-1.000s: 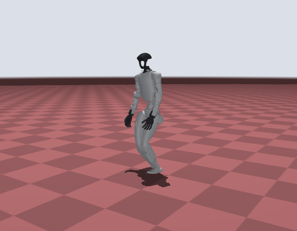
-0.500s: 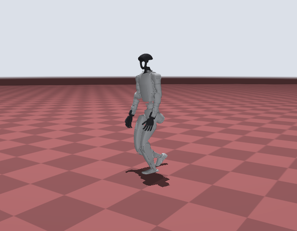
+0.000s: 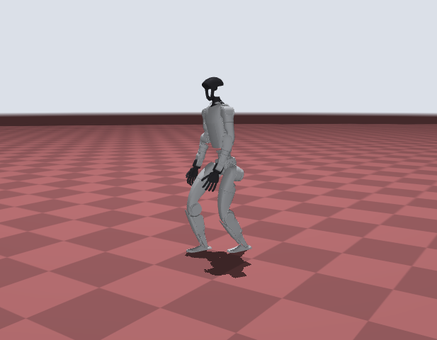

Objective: Walk

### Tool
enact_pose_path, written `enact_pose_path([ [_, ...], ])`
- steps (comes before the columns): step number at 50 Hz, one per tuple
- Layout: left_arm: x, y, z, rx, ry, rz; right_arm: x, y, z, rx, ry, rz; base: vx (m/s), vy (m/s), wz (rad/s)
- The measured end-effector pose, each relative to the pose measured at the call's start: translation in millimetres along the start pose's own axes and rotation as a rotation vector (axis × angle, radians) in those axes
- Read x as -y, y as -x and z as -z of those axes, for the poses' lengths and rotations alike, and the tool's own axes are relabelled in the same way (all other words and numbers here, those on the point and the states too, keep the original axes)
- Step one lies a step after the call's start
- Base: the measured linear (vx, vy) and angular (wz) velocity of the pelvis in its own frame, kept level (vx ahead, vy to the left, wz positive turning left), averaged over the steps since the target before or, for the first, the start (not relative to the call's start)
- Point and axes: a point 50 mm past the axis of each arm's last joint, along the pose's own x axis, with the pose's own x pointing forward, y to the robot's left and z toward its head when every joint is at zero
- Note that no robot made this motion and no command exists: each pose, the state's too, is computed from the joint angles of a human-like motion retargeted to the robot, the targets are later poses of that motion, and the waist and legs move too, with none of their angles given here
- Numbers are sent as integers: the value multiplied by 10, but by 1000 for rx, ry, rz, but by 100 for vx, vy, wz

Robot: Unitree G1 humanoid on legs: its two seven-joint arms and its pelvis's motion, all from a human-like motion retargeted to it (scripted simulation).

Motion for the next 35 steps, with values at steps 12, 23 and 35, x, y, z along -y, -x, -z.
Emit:
enact_pose_path([
  [12,172,-15,-86,38,-31,65,55,44,186,-47,-49,58,0,0,-7],
  [23,196,-22,-155,67,-90,110,223,43,73,1,-63,119,0,-1,-31],
  [35,124,-26,-182,79,-75,98,220,20,-80,57,-50,107,0,0,0],
])
